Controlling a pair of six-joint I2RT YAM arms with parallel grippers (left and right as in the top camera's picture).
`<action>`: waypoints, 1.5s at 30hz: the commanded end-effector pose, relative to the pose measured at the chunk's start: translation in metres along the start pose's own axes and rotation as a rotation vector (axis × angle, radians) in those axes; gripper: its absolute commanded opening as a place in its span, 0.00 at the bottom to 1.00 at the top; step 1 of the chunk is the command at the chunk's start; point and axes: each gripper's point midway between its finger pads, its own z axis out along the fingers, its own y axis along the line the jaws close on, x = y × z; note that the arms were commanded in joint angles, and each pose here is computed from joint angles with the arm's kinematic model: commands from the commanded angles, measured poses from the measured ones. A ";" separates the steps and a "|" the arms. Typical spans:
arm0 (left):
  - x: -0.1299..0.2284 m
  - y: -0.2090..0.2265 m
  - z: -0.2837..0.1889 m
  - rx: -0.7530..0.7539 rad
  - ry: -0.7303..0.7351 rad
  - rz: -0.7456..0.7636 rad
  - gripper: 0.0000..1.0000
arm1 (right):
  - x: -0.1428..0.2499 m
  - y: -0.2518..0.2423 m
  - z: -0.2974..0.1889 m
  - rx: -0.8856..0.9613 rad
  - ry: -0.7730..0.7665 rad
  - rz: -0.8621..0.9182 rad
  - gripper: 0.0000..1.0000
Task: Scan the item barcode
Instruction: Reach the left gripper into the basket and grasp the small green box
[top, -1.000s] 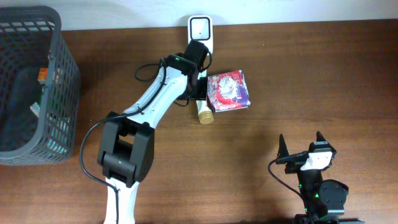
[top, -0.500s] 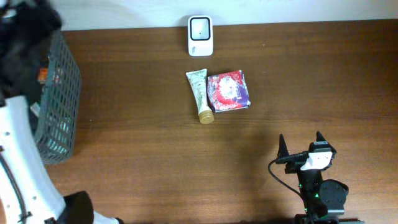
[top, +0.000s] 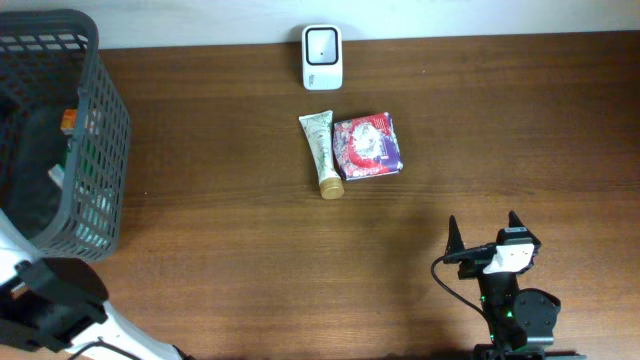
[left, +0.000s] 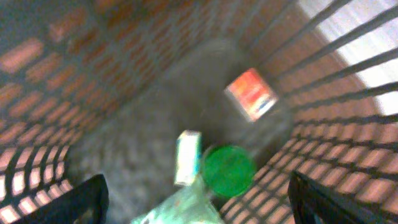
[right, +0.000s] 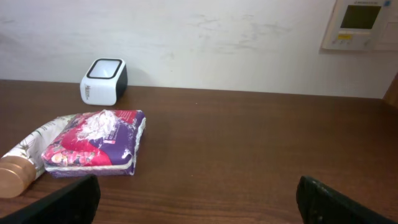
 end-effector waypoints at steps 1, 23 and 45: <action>0.025 0.040 0.025 -0.111 0.144 -0.015 0.95 | 0.003 -0.002 0.000 0.008 0.004 -0.003 0.99; 0.099 0.038 0.143 0.015 0.529 0.003 0.69 | 0.003 -0.002 0.000 0.008 0.004 -0.003 0.99; 0.118 0.012 0.180 -0.024 0.506 0.099 0.52 | 0.003 -0.002 0.000 0.008 0.004 -0.003 0.99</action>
